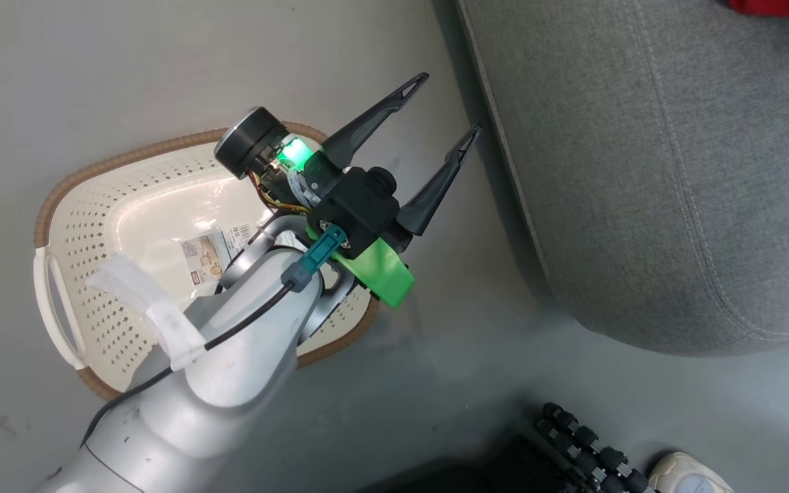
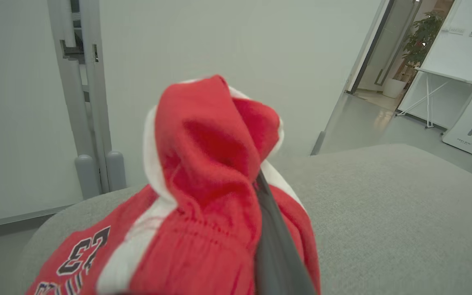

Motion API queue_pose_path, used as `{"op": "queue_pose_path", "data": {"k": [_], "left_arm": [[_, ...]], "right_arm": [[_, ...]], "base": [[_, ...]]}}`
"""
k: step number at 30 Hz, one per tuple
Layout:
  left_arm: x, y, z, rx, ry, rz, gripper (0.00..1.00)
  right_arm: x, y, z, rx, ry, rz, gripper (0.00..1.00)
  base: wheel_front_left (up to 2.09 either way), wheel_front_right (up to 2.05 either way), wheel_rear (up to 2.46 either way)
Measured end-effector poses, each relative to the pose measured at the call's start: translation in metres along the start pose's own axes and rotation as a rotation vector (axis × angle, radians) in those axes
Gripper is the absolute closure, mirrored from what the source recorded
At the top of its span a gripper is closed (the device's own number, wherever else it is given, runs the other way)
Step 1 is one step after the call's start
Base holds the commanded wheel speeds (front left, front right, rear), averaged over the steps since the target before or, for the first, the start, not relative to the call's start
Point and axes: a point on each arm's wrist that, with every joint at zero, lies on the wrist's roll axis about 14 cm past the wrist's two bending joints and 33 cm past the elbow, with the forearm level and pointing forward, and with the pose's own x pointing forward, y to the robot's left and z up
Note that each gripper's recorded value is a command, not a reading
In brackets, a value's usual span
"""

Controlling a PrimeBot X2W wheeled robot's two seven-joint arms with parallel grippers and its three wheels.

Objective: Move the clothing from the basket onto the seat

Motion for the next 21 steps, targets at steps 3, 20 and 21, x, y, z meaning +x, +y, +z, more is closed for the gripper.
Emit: {"op": "queue_pose_path", "data": {"k": [3,20,21], "left_arm": [[-0.003,0.004,-0.004,-0.002,0.008,0.010,0.00],[-0.007,0.012,0.019,0.025,-0.013,0.066,0.00],[-0.008,0.011,0.023,0.027,-0.017,0.072,0.00]], "right_arm": [[-0.011,0.006,-0.033,-0.001,0.085,0.008,1.00],[-0.046,0.002,-0.037,0.035,0.115,-0.001,0.00],[-0.052,0.000,-0.036,0.033,0.117,0.002,0.00]], "base": [[0.00,0.00,0.00],[0.00,0.00,0.00],[0.00,0.00,0.00]]}}
